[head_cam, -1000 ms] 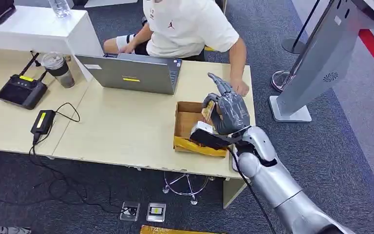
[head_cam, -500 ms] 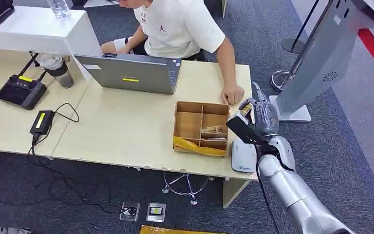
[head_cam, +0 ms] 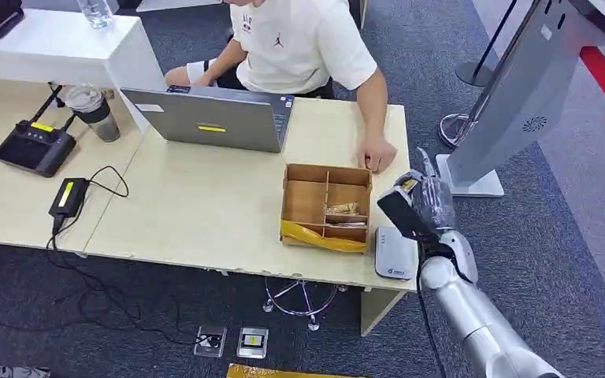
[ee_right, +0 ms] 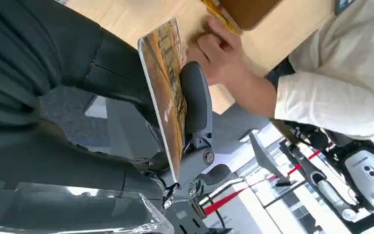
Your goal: Pass the card to the sensor for recognition and then transmit it.
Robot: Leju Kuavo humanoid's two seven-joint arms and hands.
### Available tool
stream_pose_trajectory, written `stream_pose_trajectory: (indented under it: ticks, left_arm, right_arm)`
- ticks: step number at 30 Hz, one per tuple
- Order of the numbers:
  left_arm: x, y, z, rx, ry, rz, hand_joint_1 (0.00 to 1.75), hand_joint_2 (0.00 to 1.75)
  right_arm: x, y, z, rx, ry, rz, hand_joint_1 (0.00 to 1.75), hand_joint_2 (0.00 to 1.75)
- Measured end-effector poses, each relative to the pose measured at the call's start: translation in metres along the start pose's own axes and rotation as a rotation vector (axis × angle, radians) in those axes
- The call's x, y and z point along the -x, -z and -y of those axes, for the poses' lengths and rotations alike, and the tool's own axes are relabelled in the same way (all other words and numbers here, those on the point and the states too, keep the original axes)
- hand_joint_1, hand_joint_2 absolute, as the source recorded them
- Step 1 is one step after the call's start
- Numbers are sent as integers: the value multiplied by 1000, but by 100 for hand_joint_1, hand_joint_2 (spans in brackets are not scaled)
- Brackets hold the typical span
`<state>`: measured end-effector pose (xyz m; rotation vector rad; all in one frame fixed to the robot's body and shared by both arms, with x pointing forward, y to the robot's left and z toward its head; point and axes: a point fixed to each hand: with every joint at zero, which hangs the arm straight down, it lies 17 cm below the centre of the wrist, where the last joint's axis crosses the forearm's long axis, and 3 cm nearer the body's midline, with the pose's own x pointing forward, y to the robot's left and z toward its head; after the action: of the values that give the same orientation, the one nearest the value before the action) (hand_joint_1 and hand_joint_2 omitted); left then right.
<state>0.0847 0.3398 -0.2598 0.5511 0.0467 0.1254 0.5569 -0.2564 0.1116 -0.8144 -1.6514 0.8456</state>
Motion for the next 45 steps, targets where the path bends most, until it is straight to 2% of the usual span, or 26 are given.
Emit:
stream_pose_trajectory:
  ticks: [16, 28, 39, 45]
  left_arm:
    - [4, 3, -8, -25, 6, -24, 0, 175]
    - [4, 6, -13, -30, 53, -17, 0, 175]
    - [4, 8, -19, -37, 39, -36, 0, 175]
    - [6, 8, -19, -41, 45, -56, 0, 175]
  right_arm:
    - [39, -53, -55, -86, 111, -142, 175, 175]
    - [60, -92, -88, -135, 127, -231, 175, 175]
    - [58, -99, -97, -145, 141, -248, 175, 175]
    - [47, -97, -99, -110, 154, -251, 175, 175]
